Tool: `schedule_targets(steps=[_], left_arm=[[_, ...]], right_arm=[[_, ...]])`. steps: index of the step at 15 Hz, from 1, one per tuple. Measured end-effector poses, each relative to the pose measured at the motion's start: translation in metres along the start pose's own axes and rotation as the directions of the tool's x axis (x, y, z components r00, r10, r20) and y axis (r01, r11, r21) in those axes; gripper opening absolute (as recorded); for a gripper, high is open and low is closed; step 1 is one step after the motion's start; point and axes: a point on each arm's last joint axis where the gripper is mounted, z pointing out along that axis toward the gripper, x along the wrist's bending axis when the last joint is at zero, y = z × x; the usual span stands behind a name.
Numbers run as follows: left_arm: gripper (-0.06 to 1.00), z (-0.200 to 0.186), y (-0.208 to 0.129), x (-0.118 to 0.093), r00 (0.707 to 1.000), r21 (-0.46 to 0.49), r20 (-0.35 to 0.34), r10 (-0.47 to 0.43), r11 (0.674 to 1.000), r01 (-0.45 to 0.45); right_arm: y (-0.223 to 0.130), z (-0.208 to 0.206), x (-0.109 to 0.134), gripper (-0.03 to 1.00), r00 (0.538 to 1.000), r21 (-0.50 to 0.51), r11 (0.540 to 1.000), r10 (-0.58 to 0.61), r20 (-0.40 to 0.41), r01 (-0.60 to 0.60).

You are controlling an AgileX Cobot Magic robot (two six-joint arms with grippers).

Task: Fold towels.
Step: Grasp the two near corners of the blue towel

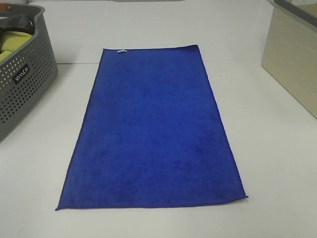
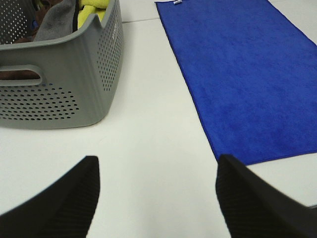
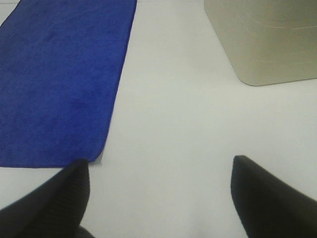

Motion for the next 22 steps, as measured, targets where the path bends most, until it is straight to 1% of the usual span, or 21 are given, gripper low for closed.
schedule_targets(steps=[22], left_arm=[[0.64,0.0000,0.0000,0.0000,1.000,0.000,0.000,0.000,1.000,0.000]], right_arm=[[0.0000,0.0000,0.0000,0.75,1.000,0.000,1.000,0.000,0.000,0.000]])
